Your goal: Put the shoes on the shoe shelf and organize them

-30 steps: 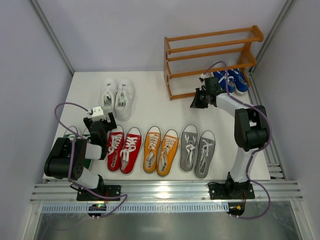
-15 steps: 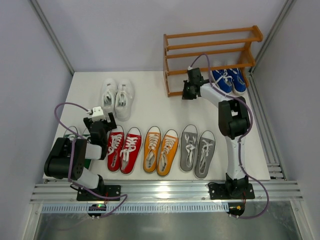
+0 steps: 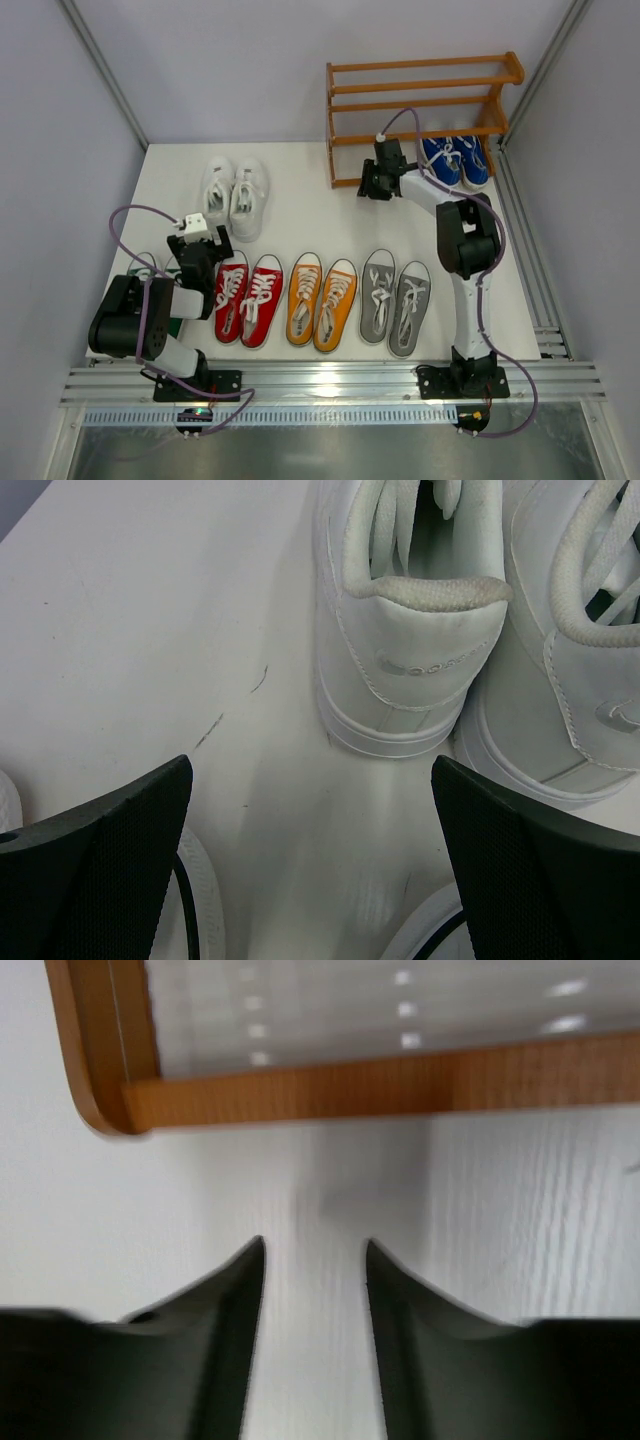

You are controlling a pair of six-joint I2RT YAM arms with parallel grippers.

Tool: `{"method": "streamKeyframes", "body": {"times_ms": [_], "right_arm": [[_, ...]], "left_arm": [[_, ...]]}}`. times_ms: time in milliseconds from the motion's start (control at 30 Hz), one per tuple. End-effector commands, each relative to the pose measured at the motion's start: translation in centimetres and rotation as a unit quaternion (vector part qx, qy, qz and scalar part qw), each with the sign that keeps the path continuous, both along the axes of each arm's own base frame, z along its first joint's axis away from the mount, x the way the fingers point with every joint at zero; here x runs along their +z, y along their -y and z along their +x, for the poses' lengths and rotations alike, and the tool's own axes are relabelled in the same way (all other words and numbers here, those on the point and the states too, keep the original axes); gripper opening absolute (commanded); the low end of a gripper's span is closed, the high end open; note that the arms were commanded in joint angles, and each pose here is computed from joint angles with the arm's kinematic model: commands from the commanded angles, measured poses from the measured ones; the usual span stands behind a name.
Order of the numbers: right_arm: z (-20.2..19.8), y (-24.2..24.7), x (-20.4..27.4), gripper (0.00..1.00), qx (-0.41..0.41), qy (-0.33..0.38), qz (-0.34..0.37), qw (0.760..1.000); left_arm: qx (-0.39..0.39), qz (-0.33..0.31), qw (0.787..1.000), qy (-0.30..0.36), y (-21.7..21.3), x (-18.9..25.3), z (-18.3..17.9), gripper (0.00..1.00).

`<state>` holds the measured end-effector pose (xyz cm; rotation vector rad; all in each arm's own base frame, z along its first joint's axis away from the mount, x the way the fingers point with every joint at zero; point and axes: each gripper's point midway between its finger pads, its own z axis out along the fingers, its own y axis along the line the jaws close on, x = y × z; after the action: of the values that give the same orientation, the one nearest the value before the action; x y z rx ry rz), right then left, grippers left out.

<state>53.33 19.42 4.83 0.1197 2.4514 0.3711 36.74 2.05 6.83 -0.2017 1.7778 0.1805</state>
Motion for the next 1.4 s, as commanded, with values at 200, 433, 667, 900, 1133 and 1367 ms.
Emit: {"method": "streamKeyframes", "body": {"times_ms": [200, 433, 667, 900, 1133, 1367], "right_arm": [[-3.4, 4.2, 10.5, 1.0, -0.113, 0.14, 0.187, 0.966], [-1.6, 9.0, 17.9, 1.0, -0.208, 0.244, 0.336, 0.886], [3.1, 10.9, 18.7, 1.0, -0.268, 0.25, 0.433, 0.823], [7.8, 13.2, 17.1, 0.93, -0.354, 0.234, 0.422, 0.801], [13.1, 14.8, 17.4, 0.85, -0.391, 0.229, 0.42, 0.786], [13.5, 15.3, 15.8, 0.3, -0.401, 0.207, 0.425, 0.785]], "left_arm": [[0.006, -0.006, 0.999, 0.046, -0.1, 2.6, 1.0, 1.0], [0.005, -0.006, 0.999, 0.046, -0.1, 2.6, 1.0, 1.0], [0.006, -0.007, 0.999, 0.043, -0.1, 2.5, 0.9, 1.0], [0.004, -0.007, 0.999, 0.042, 0.0, 2.6, 1.0, 1.0], [0.005, -0.006, 0.999, 0.042, 0.0, 2.5, 1.0, 1.0], [0.006, -0.006, 0.999, 0.042, -0.1, 2.5, 1.0, 1.0]]}}
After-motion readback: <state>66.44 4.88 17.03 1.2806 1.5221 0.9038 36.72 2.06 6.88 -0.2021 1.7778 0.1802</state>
